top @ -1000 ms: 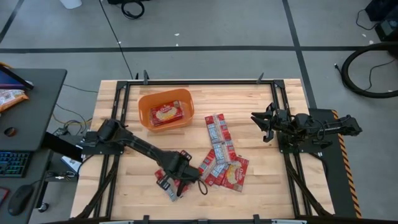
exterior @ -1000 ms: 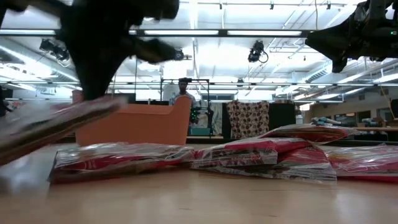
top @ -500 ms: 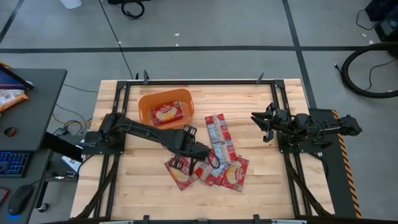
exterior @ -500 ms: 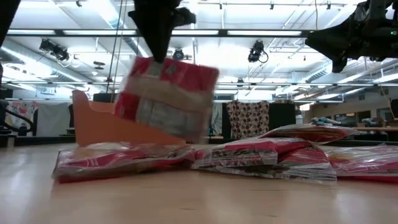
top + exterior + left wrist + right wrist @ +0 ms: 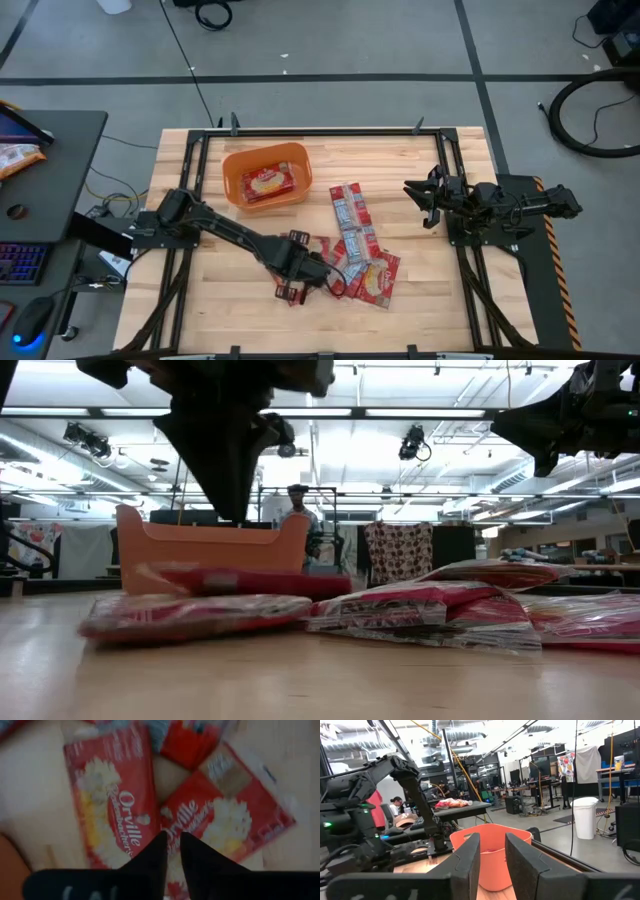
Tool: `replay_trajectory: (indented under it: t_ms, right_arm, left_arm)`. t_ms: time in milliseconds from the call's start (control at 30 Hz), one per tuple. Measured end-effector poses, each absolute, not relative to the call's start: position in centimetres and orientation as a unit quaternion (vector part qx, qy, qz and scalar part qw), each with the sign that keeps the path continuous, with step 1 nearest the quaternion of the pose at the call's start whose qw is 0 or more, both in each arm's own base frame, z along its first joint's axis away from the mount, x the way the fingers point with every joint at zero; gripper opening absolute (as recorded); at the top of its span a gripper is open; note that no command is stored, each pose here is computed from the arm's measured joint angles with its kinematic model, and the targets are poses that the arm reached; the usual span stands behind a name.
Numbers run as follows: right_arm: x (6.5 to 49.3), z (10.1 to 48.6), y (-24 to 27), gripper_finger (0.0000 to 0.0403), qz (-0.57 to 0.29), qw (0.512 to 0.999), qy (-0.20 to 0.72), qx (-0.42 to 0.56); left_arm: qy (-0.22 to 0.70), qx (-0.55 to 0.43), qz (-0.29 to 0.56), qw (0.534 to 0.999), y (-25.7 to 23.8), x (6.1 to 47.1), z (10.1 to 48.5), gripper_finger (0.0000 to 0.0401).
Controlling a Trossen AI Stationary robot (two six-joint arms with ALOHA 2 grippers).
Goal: Sort popcorn bags into baskets
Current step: Put the red popcorn bag into the orange container
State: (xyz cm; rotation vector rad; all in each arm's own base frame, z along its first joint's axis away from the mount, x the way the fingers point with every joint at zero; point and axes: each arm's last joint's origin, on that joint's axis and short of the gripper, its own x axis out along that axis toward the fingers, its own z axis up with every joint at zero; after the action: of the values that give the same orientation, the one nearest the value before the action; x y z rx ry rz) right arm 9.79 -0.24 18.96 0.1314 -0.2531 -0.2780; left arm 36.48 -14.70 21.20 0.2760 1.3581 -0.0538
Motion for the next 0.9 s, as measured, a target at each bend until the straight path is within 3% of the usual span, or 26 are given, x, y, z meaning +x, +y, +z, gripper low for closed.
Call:
replay_trajectory:
  t_ms: [267,400,500,900]
  right_arm:
    - [9.8,19.0,-0.2,0.0095,-0.138,0.98,-0.126,0.065]
    - [9.8,19.0,-0.2,0.0095,-0.138,0.98,-0.126,0.065]
    - [9.8,18.9,-0.2,0.0095,-0.138,0.98,-0.125,0.065]
    - [9.8,19.0,-0.2,0.0095,-0.138,0.98,-0.126,0.066]
  left_arm:
    - [0.558,0.134,0.074,0.815,-17.0,36.5,21.1,0.015]
    - [0.532,0.161,0.145,0.819,-17.5,36.5,20.0,0.0193]
    - [0.55,0.188,0.143,0.801,-17.6,36.6,18.5,0.0216]
    - [0.62,0.296,0.117,0.717,-16.1,37.4,14.0,0.021]
